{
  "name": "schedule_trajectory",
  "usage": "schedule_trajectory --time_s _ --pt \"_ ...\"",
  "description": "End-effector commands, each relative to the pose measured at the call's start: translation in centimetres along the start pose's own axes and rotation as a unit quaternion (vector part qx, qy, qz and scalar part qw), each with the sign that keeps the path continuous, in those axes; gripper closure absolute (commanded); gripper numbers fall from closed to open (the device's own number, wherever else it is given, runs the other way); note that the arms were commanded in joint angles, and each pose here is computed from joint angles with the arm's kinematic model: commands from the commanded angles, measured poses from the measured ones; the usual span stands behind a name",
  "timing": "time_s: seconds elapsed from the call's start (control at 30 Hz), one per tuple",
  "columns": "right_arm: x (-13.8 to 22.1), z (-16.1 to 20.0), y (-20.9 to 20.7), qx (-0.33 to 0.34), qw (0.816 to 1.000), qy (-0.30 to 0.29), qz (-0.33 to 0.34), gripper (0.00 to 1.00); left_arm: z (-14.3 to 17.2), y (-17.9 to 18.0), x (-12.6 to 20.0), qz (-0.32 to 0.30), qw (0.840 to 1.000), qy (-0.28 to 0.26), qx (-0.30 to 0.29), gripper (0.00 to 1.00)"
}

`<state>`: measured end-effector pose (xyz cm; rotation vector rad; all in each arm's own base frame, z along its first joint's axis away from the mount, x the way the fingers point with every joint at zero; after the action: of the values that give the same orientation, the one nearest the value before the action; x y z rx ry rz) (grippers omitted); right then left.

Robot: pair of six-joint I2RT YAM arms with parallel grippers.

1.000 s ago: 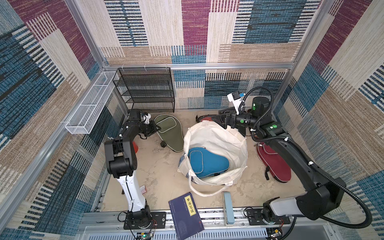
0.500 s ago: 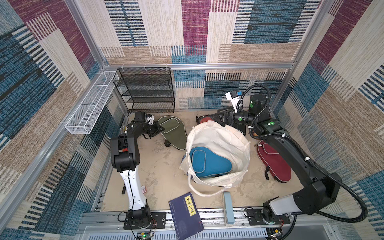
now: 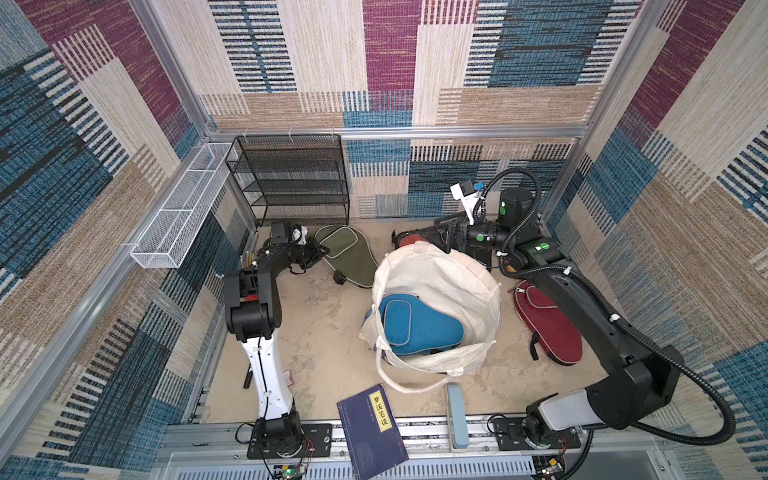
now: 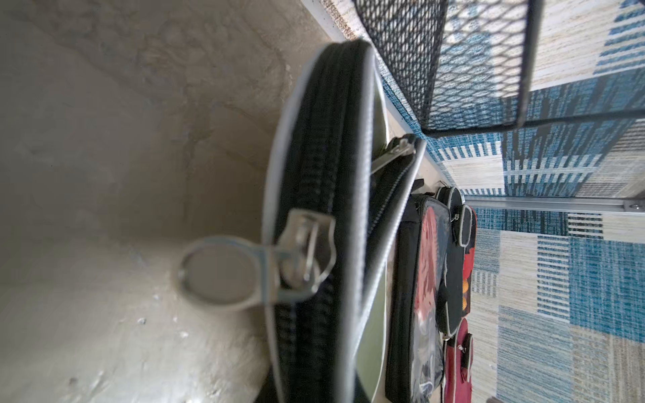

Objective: Remove the ping pong set from the canvas bag
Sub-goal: Place the ping pong set at the center of the board.

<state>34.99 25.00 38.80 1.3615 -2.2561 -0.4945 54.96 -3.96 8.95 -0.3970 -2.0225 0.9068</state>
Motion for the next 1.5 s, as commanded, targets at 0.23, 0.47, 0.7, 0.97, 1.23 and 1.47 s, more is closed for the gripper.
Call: schedule_trajectory --time_s 0.23,0.47,0.7,0.97,1.23,1.47 --pt "0.2 0.1 0.4 0.003 1.0 -0.006 -0.009 0.01 1.5 -1.3 -1.3 0.018 1.0 0.007 -0.003 1.0" --pt "0.3 0.2 0.5 0.004 1.0 -0.008 -0.011 0.01 2.3 -1.0 -2.7 0.023 1.0 0.0 0.016 1.0" --pt "0.6 0.3 0.8 0.008 1.0 -0.011 -0.012 0.01 0.5 -1.9 -4.3 0.038 0.999 -0.022 0.018 1.0" --pt "0.7 0.4 0.8 0.009 1.0 -0.013 -0.011 0.01 0.4 -3.3 -5.5 0.06 0.998 -0.02 0.0 0.81" --pt "0.9 0.4 1.0 0.012 1.0 -0.013 -0.011 0.01 2.0 -3.3 -4.4 0.045 0.999 -0.007 -0.018 0.36" --pt "1.2 0.5 1.2 0.017 1.0 -0.016 -0.009 0.01 2.5 -4.1 -0.9 -0.018 0.998 0.003 -0.062 0.13"
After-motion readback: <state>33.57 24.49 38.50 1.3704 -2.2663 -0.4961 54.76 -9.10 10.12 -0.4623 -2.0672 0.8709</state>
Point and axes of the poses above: each gripper's point midway between its finger pads, its own x axis back along the fingers, its own y axis along the line the jaws close on, z = x × y, the point moved 1 cm from there along x, back along the fingers, and after that the axes turned 5 degrees about -x, right-handed, at the moved point
